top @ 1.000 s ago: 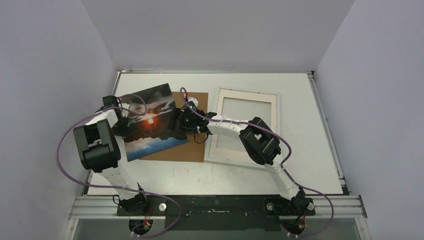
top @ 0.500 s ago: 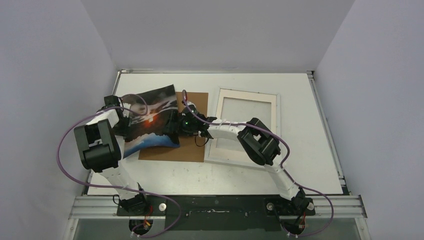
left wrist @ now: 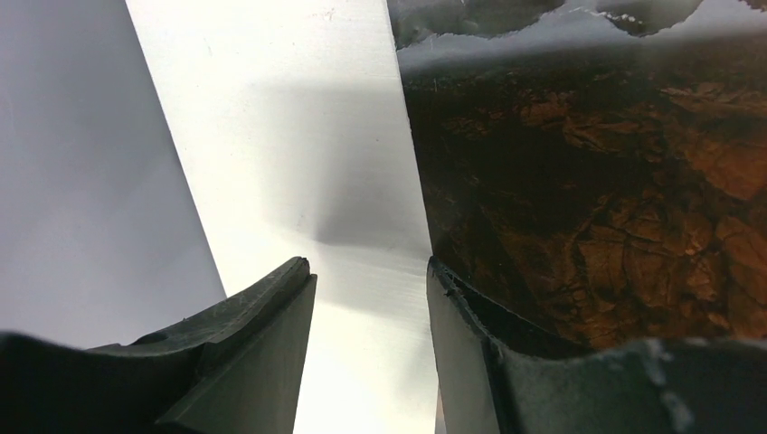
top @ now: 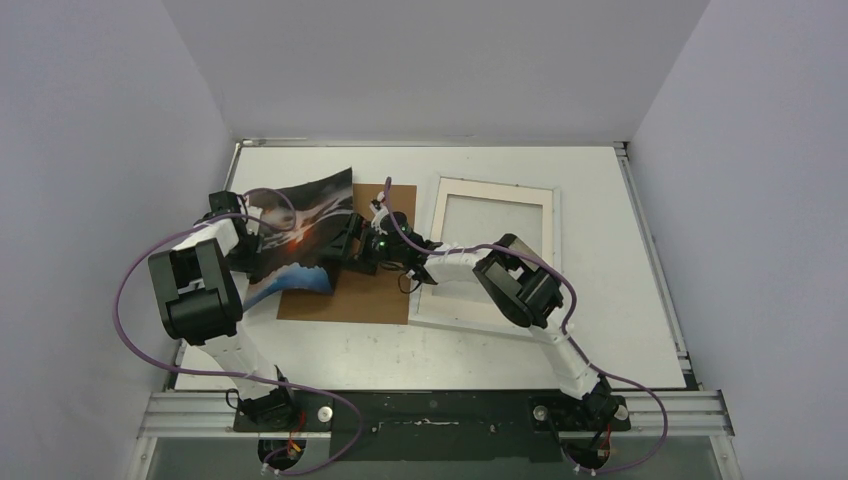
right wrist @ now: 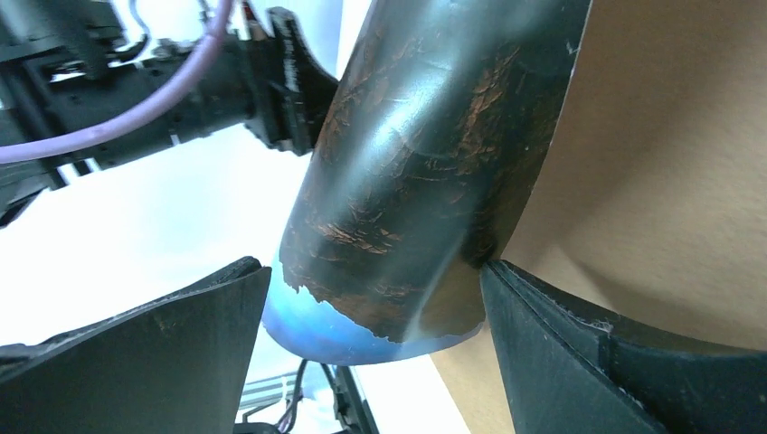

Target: Put the photo into the frame

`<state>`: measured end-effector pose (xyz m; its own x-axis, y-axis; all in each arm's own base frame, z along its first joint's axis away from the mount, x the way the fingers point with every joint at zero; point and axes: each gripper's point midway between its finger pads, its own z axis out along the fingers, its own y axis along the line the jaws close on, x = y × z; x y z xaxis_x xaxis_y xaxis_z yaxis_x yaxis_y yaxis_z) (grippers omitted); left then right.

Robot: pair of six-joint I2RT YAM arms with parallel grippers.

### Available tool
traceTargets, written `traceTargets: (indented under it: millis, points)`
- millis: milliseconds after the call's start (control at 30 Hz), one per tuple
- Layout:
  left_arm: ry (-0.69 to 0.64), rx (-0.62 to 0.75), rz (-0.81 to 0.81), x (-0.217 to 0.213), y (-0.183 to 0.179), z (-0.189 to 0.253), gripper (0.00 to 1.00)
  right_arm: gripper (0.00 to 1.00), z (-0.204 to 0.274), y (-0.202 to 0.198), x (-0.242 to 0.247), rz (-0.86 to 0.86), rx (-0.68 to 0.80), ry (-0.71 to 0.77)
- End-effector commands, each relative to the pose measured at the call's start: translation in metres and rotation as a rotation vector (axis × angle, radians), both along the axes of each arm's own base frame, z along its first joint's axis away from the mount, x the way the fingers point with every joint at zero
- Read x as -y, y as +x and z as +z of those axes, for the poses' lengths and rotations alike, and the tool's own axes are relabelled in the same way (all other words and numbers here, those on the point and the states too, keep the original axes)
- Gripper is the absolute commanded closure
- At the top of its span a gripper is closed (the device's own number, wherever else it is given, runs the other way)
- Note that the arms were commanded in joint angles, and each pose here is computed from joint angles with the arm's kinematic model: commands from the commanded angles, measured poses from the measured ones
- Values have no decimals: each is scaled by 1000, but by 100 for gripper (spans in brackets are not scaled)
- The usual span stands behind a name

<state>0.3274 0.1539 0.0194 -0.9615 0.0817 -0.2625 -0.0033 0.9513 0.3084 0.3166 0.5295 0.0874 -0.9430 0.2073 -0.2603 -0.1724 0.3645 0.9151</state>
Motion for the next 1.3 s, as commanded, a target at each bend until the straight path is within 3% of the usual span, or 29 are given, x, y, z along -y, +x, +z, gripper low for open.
traceTargets:
  millis: [0, 233, 533, 967, 1067, 1267]
  points:
    - [-114, -86, -25, 28, -22, -25, 52, 10, 73, 1, -13, 25, 122, 212]
    - [-114, -88, -30, 28, -22, -24, 53, 10, 92, 4, -20, 38, 181, 272]
    - [-117, -84, -30, 28, -21, -21, 53, 10, 133, -10, -40, 200, 274, 478]
    - [-124, -86, -29, 29, -20, -21, 53, 10, 130, -10, -32, 214, 345, 410]
    - [-131, -92, -29, 30, -22, -23, 53, 10, 141, -7, -33, 229, 390, 436]
    - [-130, -87, -30, 30, -21, -19, 53, 10, 144, 9, -39, 244, 503, 342]
